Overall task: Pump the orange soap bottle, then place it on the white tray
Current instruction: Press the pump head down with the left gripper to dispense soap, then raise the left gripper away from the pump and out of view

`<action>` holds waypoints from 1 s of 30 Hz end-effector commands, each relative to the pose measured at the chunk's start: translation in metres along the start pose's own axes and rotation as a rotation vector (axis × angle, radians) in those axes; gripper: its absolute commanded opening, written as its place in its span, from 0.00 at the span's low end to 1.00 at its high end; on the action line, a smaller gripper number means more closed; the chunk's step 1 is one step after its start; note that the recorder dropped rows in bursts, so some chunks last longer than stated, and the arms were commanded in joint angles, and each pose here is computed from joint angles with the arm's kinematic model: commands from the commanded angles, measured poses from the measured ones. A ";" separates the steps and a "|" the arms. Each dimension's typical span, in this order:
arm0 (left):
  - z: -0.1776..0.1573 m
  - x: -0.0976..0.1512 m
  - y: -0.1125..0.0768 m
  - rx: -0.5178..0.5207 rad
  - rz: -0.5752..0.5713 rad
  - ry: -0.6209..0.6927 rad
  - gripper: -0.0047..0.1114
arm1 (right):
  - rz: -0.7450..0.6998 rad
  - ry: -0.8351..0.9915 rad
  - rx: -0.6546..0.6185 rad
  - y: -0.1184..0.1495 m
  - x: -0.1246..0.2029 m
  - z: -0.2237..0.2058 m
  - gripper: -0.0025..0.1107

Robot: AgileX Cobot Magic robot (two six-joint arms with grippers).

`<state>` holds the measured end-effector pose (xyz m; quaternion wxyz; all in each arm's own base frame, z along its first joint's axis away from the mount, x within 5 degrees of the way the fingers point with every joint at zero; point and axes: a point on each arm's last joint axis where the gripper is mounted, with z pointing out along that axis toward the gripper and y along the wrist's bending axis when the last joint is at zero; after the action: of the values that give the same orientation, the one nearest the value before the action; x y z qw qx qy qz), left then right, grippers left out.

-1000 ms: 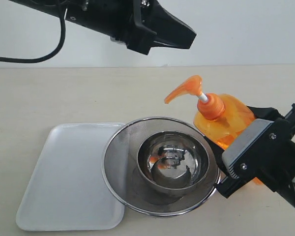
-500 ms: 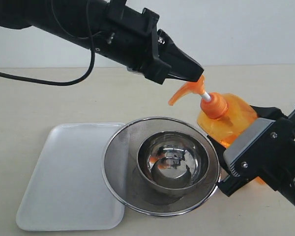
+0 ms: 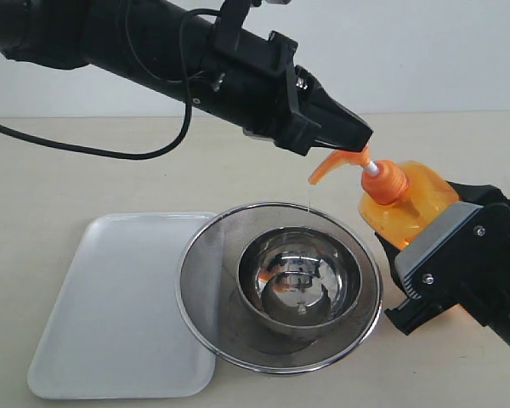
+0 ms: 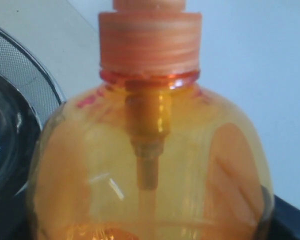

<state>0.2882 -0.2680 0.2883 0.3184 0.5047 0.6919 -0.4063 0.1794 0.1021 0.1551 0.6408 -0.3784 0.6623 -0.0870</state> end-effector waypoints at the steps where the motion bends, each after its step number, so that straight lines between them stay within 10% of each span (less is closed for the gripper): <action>1: 0.018 0.018 0.002 0.023 0.009 0.085 0.08 | 0.000 -0.140 -0.048 0.004 -0.015 0.000 0.02; 30: 0.010 0.010 -0.002 0.016 0.050 0.052 0.08 | 0.022 -0.133 -0.036 0.003 -0.015 0.001 0.02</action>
<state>0.2914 -0.2700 0.2817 0.3210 0.5112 0.6881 -0.4026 0.1796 0.0993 0.1536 0.6354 -0.3737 0.6696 -0.0904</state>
